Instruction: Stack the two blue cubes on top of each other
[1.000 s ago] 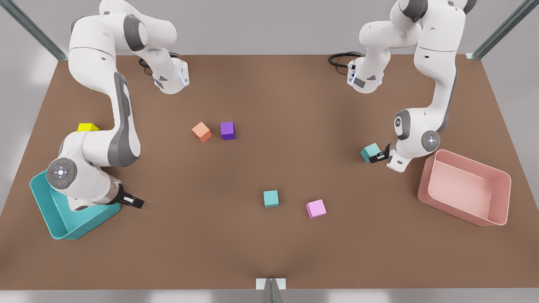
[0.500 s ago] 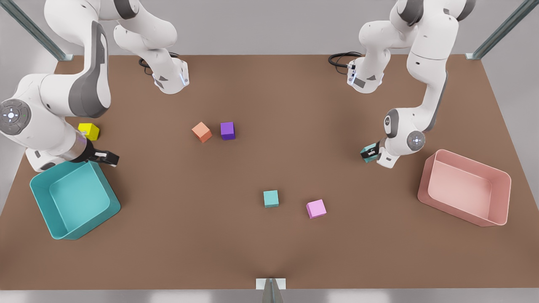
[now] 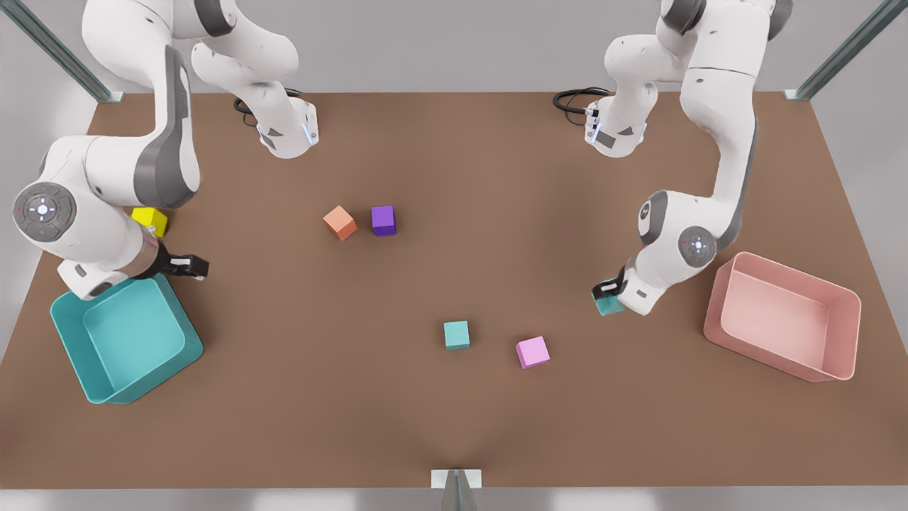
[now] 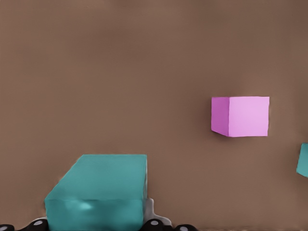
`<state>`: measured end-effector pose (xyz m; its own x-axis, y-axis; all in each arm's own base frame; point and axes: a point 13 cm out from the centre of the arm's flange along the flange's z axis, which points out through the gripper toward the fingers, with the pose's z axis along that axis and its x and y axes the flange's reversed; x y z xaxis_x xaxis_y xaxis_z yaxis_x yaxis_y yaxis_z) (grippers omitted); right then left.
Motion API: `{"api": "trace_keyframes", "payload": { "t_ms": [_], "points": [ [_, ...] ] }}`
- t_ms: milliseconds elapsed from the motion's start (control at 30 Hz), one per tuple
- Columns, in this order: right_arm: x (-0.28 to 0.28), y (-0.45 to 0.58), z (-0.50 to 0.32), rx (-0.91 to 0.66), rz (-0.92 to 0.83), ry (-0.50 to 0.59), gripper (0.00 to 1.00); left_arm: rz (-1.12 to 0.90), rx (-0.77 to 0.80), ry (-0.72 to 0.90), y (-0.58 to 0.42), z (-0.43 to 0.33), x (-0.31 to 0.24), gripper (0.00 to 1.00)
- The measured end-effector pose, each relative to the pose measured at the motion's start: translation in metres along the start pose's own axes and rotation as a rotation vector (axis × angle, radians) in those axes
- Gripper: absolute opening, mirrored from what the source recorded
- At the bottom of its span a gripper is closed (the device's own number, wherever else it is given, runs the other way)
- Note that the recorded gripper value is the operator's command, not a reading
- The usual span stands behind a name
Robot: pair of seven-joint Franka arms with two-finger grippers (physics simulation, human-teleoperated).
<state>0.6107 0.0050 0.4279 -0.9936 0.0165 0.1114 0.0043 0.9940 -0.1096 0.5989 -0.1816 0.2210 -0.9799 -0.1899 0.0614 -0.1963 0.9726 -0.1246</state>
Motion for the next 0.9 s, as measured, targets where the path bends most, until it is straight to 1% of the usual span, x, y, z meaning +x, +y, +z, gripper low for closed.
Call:
{"api": "trace_keyframes", "payload": {
  "t_ms": [33, 100, 133, 200, 333, 400, 600, 667, 900],
  "points": [
    [-0.001, -0.003, -0.005, -0.002, 0.0, -0.011, 1.0, 0.072, 0.001, -0.003, -0.058, -0.011, -0.001, 0.66],
    [-0.002, -0.012, -0.014, -0.005, 0.004, -0.028, 1.0, 0.187, -0.017, 0.02, -0.163, 0.002, 0.022, 0.67],
    [-0.002, -0.014, -0.018, -0.006, 0.001, -0.035, 1.0, 0.207, -0.021, 0.029, -0.2, 0.014, 0.029, 0.67],
    [-0.002, -0.005, -0.022, -0.004, -0.023, -0.044, 1.0, 0.187, -0.028, 0.046, -0.233, 0.039, 0.026, 0.67],
    [-0.001, 0.002, -0.02, 0.001, -0.053, -0.038, 1.0, 0.112, -0.025, 0.044, -0.262, 0.084, 0.023, 0.67],
    [-0.002, 0.007, -0.015, 0.003, -0.068, -0.033, 1.0, 0.074, -0.014, 0.03, -0.27, 0.09, 0.019, 0.67],
    [-0.008, 0.017, 0.0, 0.001, -0.098, -0.019, 1.0, 0.004, 0.014, 0.016, -0.3, 0.111, 0.033, 0.67],
    [-0.015, 0.019, 0.015, -0.009, -0.1, -0.004, 1.0, -0.022, 0.024, 0.009, -0.305, 0.115, 0.032, 0.67],
    [-0.027, 0.027, 0.028, -0.023, -0.116, -0.012, 1.0, -0.103, 0.06, -0.014, -0.313, 0.128, 0.023, 0.67]
  ]
}}
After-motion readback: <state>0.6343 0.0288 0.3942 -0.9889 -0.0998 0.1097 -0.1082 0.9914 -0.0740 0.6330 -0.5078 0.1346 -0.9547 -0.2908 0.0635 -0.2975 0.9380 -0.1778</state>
